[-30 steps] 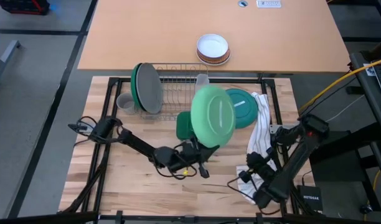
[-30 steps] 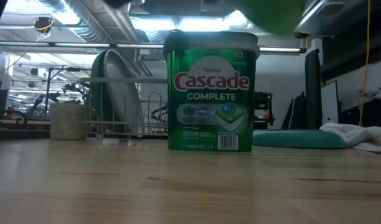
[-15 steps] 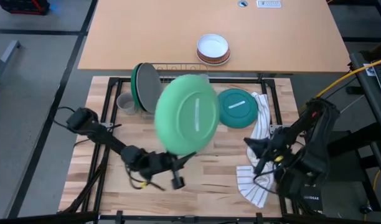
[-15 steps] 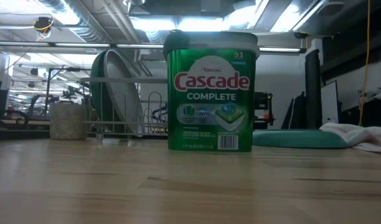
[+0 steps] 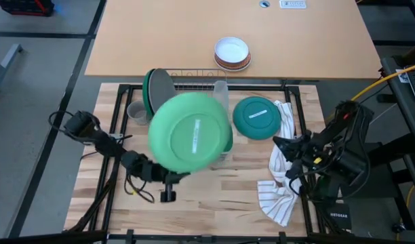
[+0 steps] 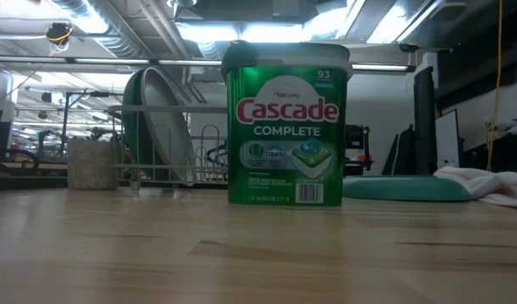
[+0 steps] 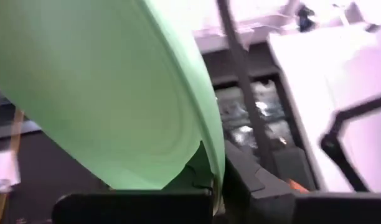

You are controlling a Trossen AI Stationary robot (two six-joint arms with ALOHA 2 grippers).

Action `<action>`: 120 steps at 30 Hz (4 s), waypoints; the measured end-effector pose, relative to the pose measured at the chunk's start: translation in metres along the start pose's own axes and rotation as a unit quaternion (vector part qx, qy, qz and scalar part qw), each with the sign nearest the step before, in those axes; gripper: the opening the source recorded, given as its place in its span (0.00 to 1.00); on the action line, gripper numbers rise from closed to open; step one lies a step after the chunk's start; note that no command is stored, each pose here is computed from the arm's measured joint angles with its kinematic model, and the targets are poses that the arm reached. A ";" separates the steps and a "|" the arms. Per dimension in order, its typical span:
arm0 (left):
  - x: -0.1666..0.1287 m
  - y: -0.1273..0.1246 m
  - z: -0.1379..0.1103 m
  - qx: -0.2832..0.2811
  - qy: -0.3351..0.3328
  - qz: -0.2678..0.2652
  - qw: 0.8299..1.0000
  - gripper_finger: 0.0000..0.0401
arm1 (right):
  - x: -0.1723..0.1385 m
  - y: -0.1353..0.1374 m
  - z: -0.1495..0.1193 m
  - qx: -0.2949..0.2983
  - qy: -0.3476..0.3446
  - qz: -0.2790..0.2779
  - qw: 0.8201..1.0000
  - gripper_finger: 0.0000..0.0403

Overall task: Sort dishes
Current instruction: Put the light green plate into the dish rack

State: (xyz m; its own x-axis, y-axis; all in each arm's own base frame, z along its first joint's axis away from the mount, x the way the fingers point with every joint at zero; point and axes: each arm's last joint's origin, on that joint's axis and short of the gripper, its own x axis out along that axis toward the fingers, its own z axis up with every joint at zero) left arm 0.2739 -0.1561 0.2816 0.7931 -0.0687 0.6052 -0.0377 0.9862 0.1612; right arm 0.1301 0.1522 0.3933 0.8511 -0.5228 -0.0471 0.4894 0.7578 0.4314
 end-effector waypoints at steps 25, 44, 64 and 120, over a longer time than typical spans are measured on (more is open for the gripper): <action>-0.034 0.153 -0.038 -0.124 0.018 -0.140 0.982 0.00 | 0.090 0.011 -0.078 0.180 0.002 -0.077 0.981 0.00; -0.039 0.196 0.046 -0.141 -0.083 -0.193 0.968 0.00 | 0.136 0.004 0.056 0.063 -0.076 0.232 0.968 0.02; -0.039 0.191 0.047 -0.140 -0.060 -0.215 0.965 0.00 | 0.148 0.003 0.048 -0.022 -0.101 0.161 0.981 0.03; -0.033 0.146 0.038 -0.131 -0.042 -0.297 0.945 0.00 | 0.160 0.022 0.024 -0.044 -0.029 0.373 0.926 0.29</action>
State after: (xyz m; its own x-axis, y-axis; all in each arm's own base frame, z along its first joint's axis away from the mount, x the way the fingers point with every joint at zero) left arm 0.2194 -0.0155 0.3149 0.5763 -0.6219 0.5302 0.5590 0.7732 0.2995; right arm 0.2724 0.0764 0.4167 0.9484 0.1411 0.2838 -0.2150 0.9443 0.2491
